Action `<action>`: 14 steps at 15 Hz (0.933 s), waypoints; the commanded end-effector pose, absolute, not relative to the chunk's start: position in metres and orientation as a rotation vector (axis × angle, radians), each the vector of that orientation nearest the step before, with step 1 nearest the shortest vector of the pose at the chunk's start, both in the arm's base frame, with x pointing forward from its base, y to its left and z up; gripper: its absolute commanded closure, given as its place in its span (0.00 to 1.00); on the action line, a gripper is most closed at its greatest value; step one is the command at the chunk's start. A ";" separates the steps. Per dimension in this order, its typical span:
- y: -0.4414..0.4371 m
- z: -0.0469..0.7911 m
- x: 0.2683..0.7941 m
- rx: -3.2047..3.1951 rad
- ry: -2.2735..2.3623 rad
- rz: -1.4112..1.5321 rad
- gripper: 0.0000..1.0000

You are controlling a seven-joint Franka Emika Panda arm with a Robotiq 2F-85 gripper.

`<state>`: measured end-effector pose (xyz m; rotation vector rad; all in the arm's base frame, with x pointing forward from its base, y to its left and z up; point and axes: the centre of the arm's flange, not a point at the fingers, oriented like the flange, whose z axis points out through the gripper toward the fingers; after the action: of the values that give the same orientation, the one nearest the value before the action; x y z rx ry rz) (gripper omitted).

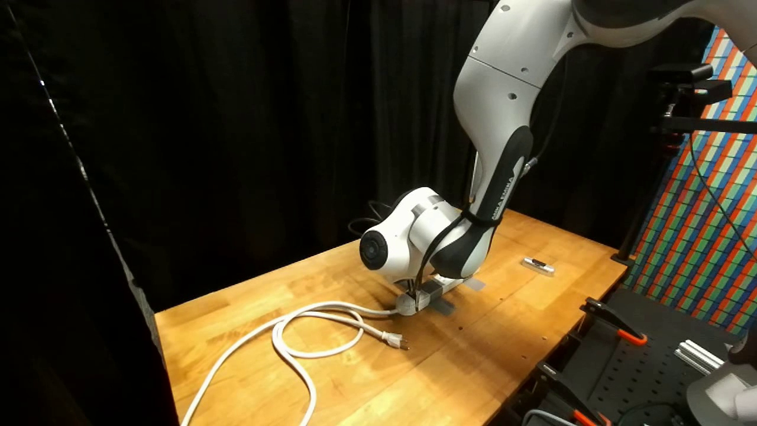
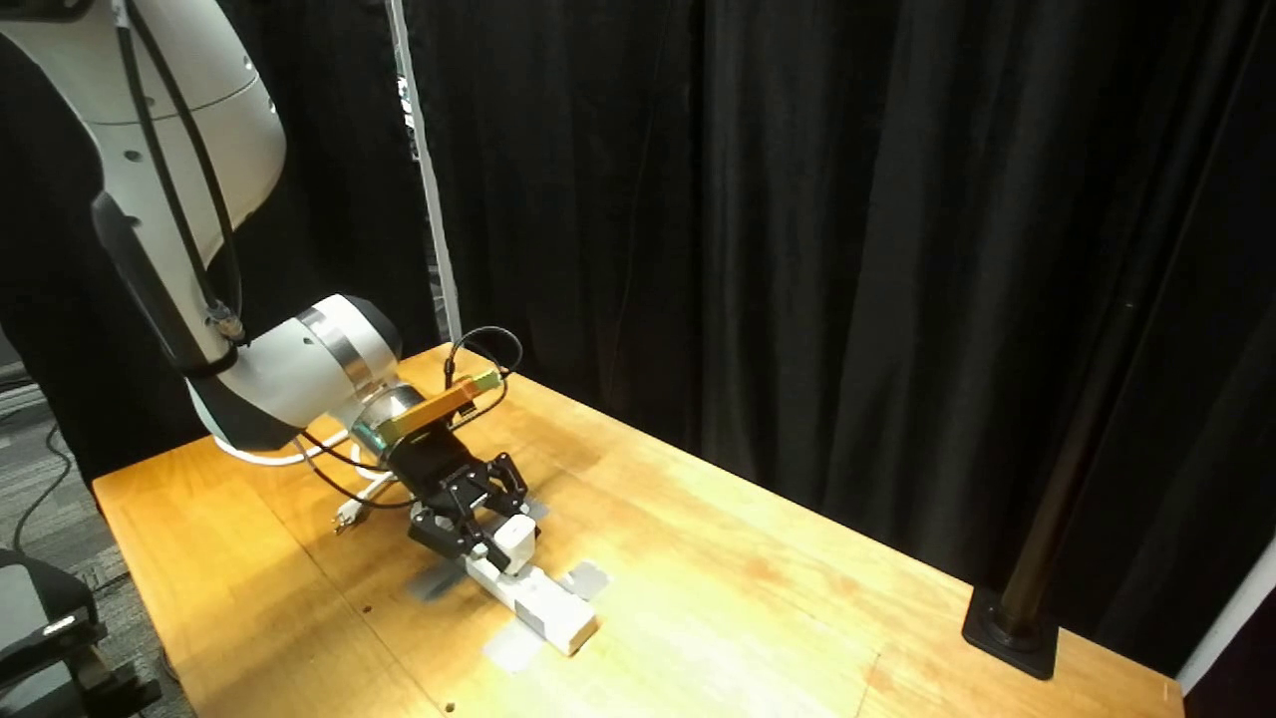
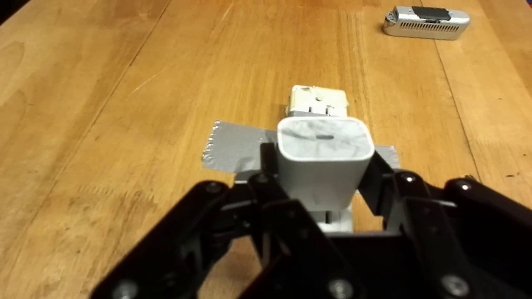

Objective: Plug the charger head into the extension cord

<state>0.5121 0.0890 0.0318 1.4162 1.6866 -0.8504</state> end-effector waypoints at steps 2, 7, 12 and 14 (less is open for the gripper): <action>0.098 -0.002 0.506 1.462 1.708 -0.862 0.77; 0.103 -0.008 0.504 1.449 1.710 -0.886 0.77; 0.109 -0.014 0.498 1.426 1.687 -0.902 0.77; 0.111 -0.013 0.494 1.425 1.664 -0.901 0.77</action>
<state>0.5125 0.0986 0.0220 1.3748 1.6378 -0.8992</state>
